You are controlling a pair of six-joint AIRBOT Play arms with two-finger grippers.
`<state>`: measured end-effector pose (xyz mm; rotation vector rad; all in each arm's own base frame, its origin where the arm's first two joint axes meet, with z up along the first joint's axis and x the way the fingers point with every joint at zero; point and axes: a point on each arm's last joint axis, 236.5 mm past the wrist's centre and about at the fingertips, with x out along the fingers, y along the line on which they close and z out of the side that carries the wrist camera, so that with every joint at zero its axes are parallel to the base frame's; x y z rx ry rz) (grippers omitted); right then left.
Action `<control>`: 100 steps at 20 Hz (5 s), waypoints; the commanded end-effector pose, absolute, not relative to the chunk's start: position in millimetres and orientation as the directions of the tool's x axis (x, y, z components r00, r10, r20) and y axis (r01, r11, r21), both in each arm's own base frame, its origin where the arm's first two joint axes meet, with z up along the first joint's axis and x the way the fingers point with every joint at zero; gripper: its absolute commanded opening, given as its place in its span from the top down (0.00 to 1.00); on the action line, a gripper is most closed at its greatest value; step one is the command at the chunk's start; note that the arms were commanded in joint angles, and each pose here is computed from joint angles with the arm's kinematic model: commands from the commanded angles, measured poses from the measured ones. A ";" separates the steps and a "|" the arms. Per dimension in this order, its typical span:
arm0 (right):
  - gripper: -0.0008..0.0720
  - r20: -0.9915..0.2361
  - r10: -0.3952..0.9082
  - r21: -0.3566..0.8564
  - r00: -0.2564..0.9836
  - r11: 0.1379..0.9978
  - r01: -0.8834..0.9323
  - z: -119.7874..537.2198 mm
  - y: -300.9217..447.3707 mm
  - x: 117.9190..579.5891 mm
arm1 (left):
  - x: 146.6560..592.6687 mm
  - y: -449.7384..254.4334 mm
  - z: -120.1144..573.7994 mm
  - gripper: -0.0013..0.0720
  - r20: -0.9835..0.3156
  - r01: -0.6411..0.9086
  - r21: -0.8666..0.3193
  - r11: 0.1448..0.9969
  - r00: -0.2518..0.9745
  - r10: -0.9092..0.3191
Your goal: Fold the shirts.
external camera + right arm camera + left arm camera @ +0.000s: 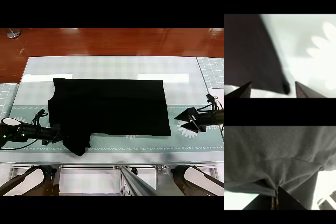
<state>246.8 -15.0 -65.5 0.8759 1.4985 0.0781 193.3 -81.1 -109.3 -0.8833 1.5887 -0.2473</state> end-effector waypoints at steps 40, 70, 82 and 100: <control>0.95 -0.722 0.595 0.688 0.354 0.672 0.273 -33.4 30.8 482.9 | 493.9 -56.7 -41.3 0.96 -0.730 -0.216 -0.681 0.700 0.272 -0.627; 0.95 -0.797 0.602 0.604 0.045 0.794 0.070 -24.7 63.5 424.0 | 355.1 -195.9 12.6 0.96 -0.723 0.207 -0.594 0.777 0.286 -0.629; 0.95 -0.800 0.343 0.413 0.493 0.910 0.036 107.0 49.3 280.4 | 333.0 -444.9 -40.3 0.96 -0.706 0.433 -0.615 0.658 0.068 -0.705; 0.95 -0.678 0.543 0.578 0.495 0.810 -0.097 173.5 92.8 308.0 | 385.6 -311.9 101.3 0.96 -0.750 0.514 -0.557 0.652 0.027 -0.661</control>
